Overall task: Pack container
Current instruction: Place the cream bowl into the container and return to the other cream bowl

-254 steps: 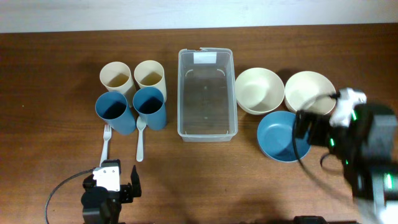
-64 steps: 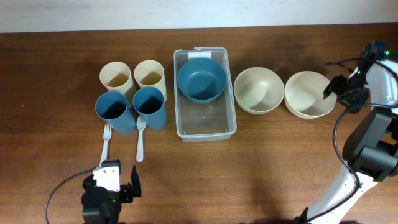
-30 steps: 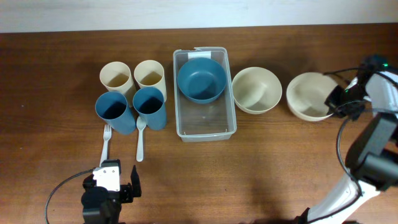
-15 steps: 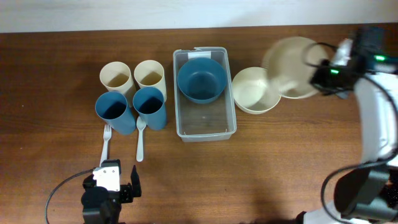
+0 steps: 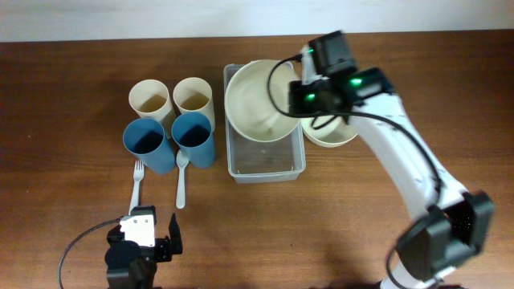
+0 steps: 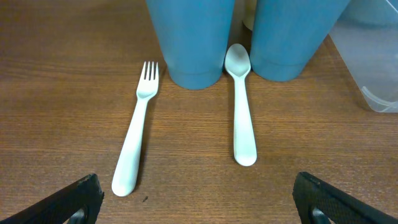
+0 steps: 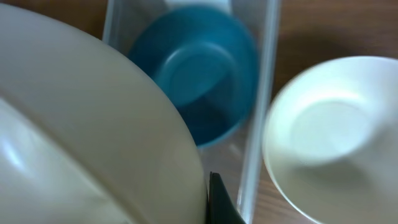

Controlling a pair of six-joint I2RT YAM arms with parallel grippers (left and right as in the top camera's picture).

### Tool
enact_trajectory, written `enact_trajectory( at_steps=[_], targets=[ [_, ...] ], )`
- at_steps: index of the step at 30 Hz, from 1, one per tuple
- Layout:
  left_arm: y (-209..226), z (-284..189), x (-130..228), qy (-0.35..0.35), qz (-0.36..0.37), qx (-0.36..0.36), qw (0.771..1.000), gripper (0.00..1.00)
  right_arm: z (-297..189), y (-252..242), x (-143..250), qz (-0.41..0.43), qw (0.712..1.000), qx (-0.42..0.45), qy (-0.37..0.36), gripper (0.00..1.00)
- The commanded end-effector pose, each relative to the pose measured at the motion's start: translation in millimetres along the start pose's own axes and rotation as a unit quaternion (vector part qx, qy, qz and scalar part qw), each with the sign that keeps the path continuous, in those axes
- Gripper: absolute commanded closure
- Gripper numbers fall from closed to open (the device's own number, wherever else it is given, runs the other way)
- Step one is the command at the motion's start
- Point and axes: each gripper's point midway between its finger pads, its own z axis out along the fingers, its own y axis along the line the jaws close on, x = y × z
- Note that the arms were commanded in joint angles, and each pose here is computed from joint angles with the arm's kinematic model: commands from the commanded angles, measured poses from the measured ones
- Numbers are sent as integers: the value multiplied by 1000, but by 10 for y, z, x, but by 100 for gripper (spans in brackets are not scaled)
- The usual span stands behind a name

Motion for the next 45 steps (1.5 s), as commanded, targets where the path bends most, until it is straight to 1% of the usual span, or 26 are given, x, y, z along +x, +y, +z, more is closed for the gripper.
enact_trajectory(
  at_steps=[1,6,11,17,18,20,23,28,30,34,38,42,45],
  targets=[
    [-27,8,10,-1,9,7,1000,0,349,5,-10,-4,1000,11,9,96],
    [-27,8,11,0,9,7,1000,0,665,-64,-110,1,1000,6,-3,96],
    [-27,8,10,-1,9,7,1000,1,715,-121,-240,21,999,0,-24,96],
    [-27,8,11,0,9,7,1000,1,707,-143,-309,22,999,-1,-37,95],
    [-27,8,10,-1,9,7,1000,0,706,-144,-309,22,999,-1,-37,89],
    [-27,8,10,-1,9,7,1000,0,705,-144,-298,22,999,-1,-34,60],
    [-27,8,10,-1,9,7,1000,0,667,-110,-259,19,1000,-6,-21,56],
    [-27,8,10,-1,9,7,1000,0,445,-105,-313,10,1000,-3,-14,57],
    [-27,8,10,-1,9,7,1000,0,324,-149,-361,16,1000,1,-15,60],
    [-27,8,10,-1,9,7,1000,0,-5,-451,-450,50,998,22,-10,62],
    [-27,8,10,-1,9,7,1000,0,-207,-980,-408,105,993,55,8,61],
    [-27,8,10,-1,9,7,1000,0,-249,-1563,-216,166,982,86,37,61],
    [-27,8,10,-1,9,7,1000,0,-153,-1887,17,202,972,103,66,56]
  ],
)
